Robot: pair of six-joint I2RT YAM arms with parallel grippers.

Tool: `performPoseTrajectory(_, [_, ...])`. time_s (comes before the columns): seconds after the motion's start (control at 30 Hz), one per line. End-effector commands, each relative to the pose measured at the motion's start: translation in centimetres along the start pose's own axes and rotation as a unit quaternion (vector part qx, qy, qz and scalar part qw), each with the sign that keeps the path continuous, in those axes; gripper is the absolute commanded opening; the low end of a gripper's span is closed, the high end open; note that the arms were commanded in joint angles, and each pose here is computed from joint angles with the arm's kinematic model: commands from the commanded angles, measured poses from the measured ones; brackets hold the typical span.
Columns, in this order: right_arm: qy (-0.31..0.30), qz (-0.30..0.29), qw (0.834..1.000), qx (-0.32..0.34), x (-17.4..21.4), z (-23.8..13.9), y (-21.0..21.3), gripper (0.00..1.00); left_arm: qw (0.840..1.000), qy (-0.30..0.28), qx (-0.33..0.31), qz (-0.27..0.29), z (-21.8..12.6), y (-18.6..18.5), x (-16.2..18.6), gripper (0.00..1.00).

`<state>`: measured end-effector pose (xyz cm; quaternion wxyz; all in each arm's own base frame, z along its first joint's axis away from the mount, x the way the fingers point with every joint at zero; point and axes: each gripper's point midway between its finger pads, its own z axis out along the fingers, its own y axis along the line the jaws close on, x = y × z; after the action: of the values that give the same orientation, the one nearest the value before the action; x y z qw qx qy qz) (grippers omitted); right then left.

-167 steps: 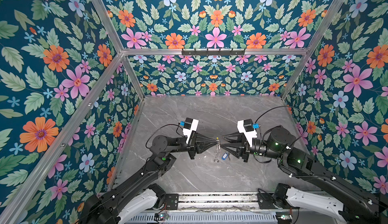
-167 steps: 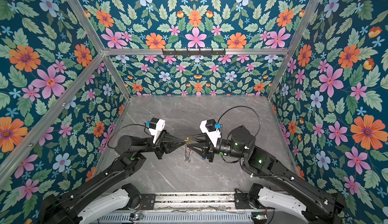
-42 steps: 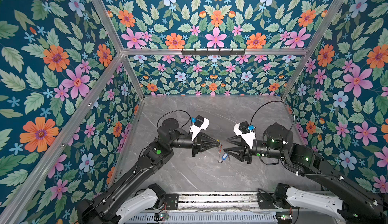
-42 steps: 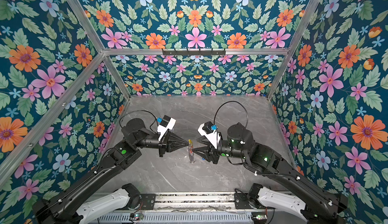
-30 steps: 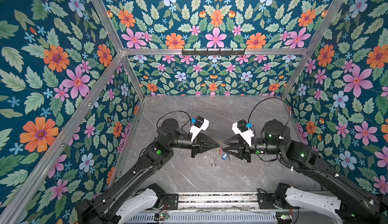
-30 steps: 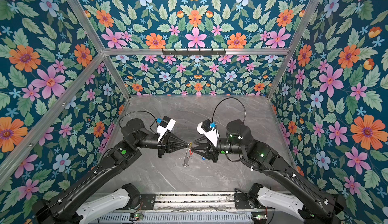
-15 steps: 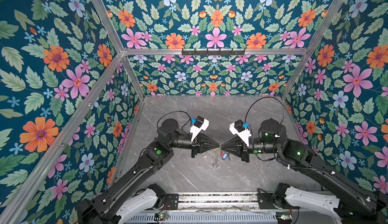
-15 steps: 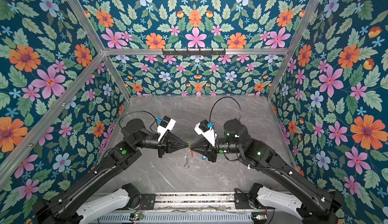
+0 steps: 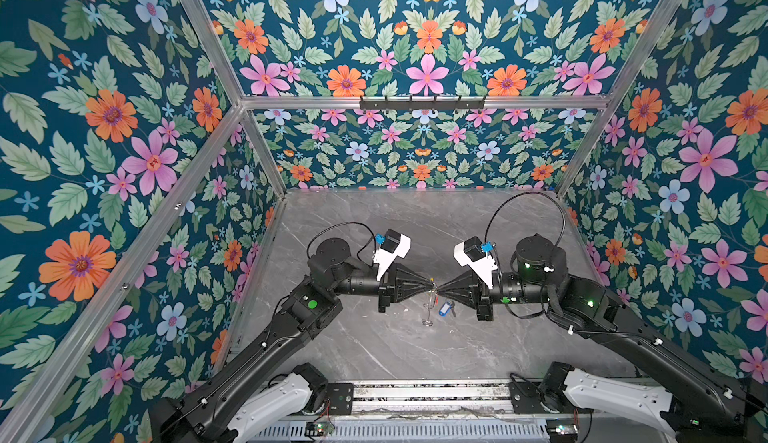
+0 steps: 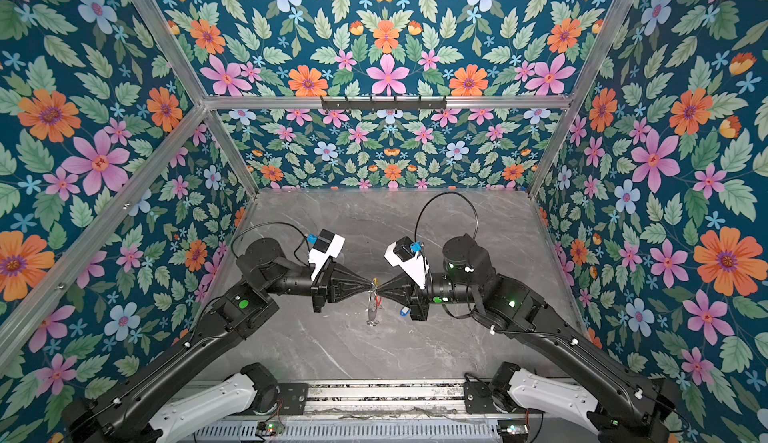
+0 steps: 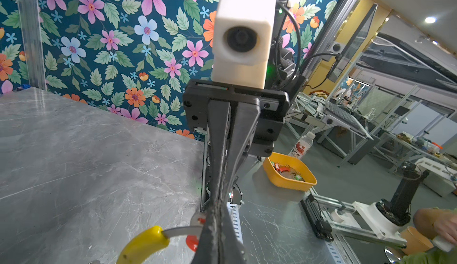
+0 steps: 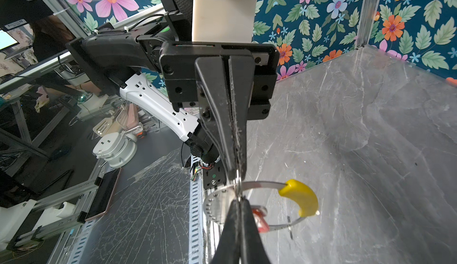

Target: Remove the keys from the keyring

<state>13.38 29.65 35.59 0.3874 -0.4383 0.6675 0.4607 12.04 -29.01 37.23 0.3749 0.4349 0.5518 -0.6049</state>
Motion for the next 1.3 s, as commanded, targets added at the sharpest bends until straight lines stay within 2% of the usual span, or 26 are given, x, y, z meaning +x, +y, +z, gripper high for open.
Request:
performPoseTrajectory(0.0, [-0.009, -0.003, 1.000, 0.000, -0.3, 0.1, -0.1, 0.00, 0.998, -0.047, -0.005, 0.030, -0.4, -0.6, -2.2, 0.00])
performPoseTrajectory(0.4, [-0.022, -0.010, 1.000, -0.011, -0.1, 1.3, 0.3, 0.00, 0.994, -0.102, -0.006, 0.034, -1.0, -0.8, -3.3, 0.00])
performPoseTrajectory(0.73, [-0.038, -0.010, 0.999, -0.017, -0.6, 1.9, 0.1, 0.00, 0.993, -0.115, 0.004, 0.022, -1.0, -0.6, -2.7, 0.00])
performPoseTrajectory(1.27, [-0.034, -0.002, 0.999, 0.017, -0.1, 1.3, -0.7, 0.00, 0.989, -0.132, -0.016, 0.057, -2.0, -1.4, -3.1, 0.00])
